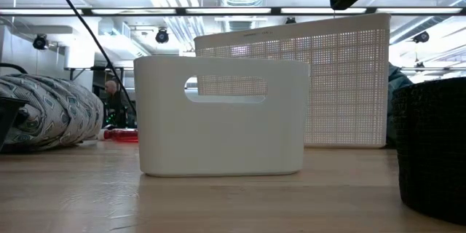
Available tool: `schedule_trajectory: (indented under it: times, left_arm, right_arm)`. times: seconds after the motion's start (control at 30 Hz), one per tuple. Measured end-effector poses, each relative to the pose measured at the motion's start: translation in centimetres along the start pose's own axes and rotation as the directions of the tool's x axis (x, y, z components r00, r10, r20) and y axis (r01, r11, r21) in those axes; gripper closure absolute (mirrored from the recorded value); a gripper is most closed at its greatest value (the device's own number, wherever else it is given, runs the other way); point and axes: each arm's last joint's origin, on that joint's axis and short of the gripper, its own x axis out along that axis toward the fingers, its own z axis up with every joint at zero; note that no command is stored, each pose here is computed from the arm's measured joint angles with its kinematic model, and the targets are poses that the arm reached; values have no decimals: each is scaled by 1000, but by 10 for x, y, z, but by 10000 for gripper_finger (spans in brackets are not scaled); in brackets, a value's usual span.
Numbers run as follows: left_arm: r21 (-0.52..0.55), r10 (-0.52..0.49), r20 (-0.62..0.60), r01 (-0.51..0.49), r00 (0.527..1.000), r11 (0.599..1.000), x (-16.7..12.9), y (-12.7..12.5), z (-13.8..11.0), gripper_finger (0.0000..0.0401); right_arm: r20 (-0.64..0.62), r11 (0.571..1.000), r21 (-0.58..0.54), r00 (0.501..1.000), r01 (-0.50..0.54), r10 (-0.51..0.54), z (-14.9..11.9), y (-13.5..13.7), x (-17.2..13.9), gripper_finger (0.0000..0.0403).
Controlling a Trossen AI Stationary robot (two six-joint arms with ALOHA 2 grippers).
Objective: Pick & Place Medicine items
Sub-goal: Put the pink bandage into the black bin, then put the black bandage into the black bin
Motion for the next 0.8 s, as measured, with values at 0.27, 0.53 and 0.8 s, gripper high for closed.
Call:
schedule_trajectory:
  times: [0.27,0.53,0.8]
  left_arm:
    - [-9,-11,-2,11,1000,1000,5,3,-4,114]
    - [-6,-11,-2,11,1000,1000,5,3,-4,97]
    - [7,-14,-1,14,1000,1000,-9,9,7,97]
  right_arm:
    - [0,1000,0,1000,0,0,0,0,0,62]
    - [0,1000,0,1000,0,0,0,0,0,62]
    - [0,1000,0,1000,0,0,0,0,0,62]
